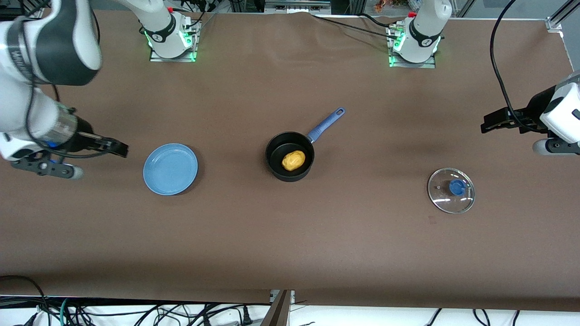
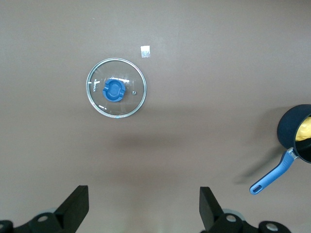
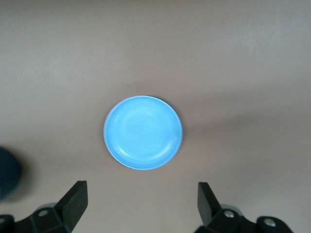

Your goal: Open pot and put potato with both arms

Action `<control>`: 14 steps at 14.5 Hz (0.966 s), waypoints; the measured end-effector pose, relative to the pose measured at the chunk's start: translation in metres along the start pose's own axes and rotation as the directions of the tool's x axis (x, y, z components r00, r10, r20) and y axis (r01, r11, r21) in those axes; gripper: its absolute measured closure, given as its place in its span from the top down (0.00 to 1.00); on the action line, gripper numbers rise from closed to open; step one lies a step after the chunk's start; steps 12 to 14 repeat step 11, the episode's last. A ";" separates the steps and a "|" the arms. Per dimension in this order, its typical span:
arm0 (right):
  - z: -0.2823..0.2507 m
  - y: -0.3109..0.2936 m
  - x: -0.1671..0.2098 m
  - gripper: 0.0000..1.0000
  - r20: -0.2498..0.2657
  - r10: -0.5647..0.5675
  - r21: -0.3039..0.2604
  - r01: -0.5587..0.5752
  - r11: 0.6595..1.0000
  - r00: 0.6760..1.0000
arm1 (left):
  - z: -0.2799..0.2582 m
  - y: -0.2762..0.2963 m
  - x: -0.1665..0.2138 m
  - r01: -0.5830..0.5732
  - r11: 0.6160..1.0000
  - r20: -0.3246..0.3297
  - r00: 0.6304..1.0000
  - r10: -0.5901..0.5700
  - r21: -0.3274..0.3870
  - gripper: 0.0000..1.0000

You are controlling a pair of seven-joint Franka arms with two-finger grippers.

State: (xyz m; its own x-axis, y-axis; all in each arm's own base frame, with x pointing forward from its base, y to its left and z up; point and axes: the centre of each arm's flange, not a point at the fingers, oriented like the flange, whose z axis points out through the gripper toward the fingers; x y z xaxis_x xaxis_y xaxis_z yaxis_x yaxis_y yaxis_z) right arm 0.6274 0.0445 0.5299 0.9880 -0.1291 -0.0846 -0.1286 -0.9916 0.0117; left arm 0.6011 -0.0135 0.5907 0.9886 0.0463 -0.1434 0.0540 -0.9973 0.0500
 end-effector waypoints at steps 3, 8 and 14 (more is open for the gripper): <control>-0.006 0.041 -0.026 1.00 -0.019 -0.042 0.047 0.043 0.998 0.999 | 0.000 0.003 0.000 -0.005 1.000 0.001 1.000 0.005 -0.001 1.00; -0.012 0.036 -0.079 1.00 -0.028 -0.082 0.035 0.083 0.996 0.996 | 0.001 0.010 -0.001 -0.017 1.000 0.002 1.000 0.017 0.000 1.00; -0.018 0.044 -0.083 1.00 -0.021 -0.072 0.026 0.073 0.997 0.997 | 0.001 0.008 -0.001 -0.015 1.000 0.001 1.000 0.015 0.006 1.00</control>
